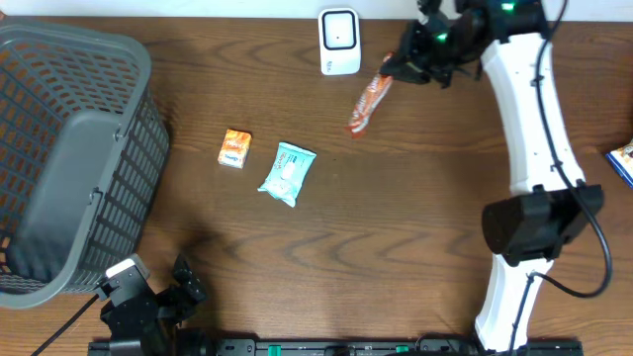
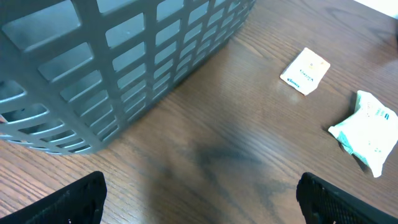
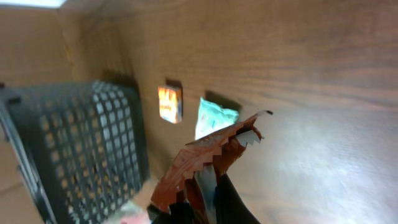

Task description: Scan the item barcode

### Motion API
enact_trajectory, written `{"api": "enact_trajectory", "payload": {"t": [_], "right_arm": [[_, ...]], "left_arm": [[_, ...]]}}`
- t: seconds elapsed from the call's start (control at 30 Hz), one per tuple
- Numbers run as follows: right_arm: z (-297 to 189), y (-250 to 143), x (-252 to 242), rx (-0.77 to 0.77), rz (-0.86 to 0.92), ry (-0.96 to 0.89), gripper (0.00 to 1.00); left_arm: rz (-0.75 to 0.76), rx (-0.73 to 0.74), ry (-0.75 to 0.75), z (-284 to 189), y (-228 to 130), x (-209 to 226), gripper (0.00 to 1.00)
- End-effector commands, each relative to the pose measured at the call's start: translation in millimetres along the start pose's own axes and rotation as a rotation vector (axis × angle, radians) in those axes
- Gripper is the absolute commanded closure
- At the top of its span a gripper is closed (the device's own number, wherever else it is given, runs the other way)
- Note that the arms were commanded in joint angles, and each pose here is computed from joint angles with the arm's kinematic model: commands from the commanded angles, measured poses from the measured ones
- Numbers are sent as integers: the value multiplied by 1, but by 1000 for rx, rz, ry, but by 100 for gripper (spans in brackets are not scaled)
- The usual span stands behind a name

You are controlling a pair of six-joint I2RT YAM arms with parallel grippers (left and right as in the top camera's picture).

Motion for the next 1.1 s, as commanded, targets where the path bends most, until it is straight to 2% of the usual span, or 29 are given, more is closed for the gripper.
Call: {"api": "enact_trajectory", "payload": {"t": [0.0,0.1,0.27,0.33,0.47,0.6,0.73,0.87,0.93,1.07], "right_arm": [[-60,-19,10,-94,-120,15,99],[-89,-30,8,-169,-86,-42,99],[-133,-46,-4,-420,175,-305,99],[-144,-52,1,-498,160,-349,99],[-154,-59,18,-572,63,-303,99],[-151,-55,31,-585,-38,-230,99],[-134,-64,22,-526,64,-349,99],[-96,-82,3,-450,357,-542,99],[-59,-83,0,-392,347,-556,99],[16,-78,-4,-322,213,-443,99]], "left_arm": [[-3,-4,7,0,0,1,2],[-3,-4,7,0,0,1,2],[-3,-4,7,0,0,1,2],[-3,-4,7,0,0,1,2],[-3,-4,7,0,0,1,2],[-3,-4,7,0,0,1,2],[-3,-4,7,0,0,1,2],[-3,-4,7,0,0,1,2],[-3,-4,7,0,0,1,2],[-3,-4,7,0,0,1,2]]}}
Point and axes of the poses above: each gripper's point midway between its finger pads, its own z axis out along the fingers, its own x axis along the line the jaws close on, y = z × x, the point moved 10 cm from there along -z, back along the fingers, and after that the axes turned 1 degree about -z, right-handed, at the moved point
